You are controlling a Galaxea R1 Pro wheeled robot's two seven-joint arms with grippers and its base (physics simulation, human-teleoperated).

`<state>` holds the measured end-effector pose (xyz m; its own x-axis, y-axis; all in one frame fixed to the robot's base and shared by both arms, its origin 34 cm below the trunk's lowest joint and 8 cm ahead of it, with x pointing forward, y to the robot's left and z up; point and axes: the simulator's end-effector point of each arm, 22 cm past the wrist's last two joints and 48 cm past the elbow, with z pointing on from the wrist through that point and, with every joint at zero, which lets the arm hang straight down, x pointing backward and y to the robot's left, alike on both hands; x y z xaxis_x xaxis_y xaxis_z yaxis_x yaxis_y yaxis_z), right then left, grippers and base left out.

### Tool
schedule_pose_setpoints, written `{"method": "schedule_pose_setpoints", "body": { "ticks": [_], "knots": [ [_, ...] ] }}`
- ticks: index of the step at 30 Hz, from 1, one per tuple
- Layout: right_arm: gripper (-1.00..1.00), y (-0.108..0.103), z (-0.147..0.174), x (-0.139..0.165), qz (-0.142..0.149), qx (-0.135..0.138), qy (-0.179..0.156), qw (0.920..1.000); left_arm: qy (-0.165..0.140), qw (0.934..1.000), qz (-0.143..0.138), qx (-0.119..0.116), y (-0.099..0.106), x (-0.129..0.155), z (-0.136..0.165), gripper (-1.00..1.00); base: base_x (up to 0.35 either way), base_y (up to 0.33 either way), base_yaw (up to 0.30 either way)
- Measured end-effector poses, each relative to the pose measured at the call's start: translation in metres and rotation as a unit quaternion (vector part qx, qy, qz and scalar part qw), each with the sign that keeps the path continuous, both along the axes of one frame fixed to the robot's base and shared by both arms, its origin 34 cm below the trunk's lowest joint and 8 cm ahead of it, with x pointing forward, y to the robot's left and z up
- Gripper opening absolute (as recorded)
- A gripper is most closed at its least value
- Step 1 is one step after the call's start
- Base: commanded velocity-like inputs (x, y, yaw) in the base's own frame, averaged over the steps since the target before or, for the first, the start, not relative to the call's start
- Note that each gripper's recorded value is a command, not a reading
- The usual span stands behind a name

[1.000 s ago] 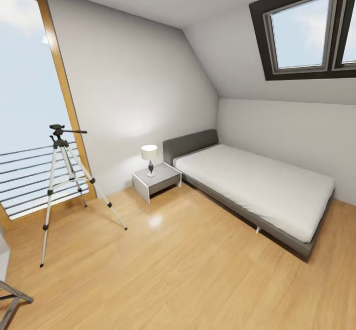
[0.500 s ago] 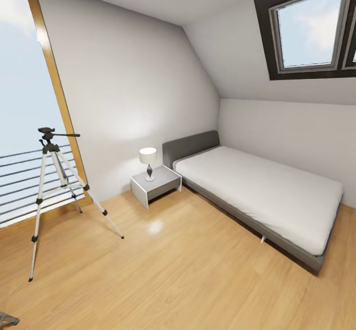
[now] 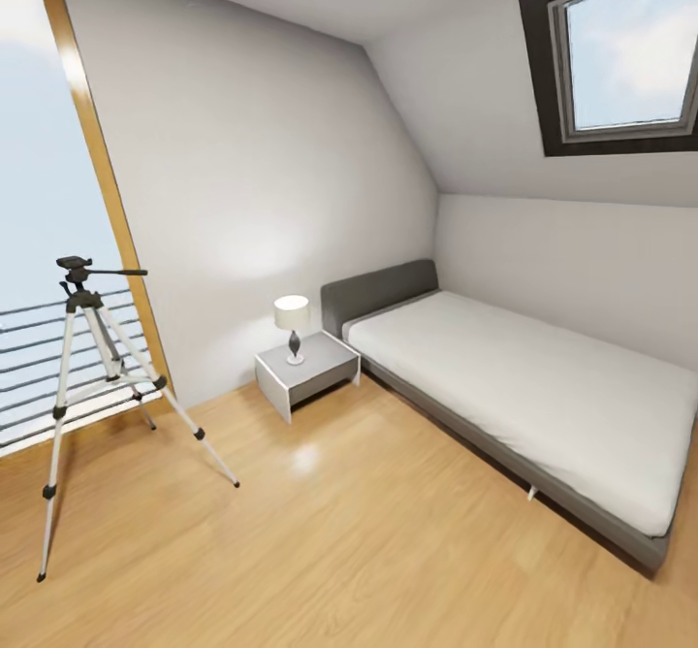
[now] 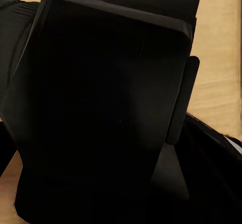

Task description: Attach the digital camera to the camera tripod in the bedroom.

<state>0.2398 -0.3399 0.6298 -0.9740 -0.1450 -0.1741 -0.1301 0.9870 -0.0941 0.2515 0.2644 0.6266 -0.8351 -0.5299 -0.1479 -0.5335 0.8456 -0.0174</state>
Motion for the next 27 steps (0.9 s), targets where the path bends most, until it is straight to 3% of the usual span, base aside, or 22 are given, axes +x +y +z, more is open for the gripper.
{"method": "schedule_pose_setpoints", "body": {
  "ticks": [27],
  "knots": [
    [1.0, -0.0014, 0.0003, 0.0006, 0.0, -0.001, -0.001, 1.0, -0.001, 1.0, 0.0, 0.0, -0.0003, 0.0004, 0.0001, -1.0, 0.325, 0.0, 0.267]
  ]
}}
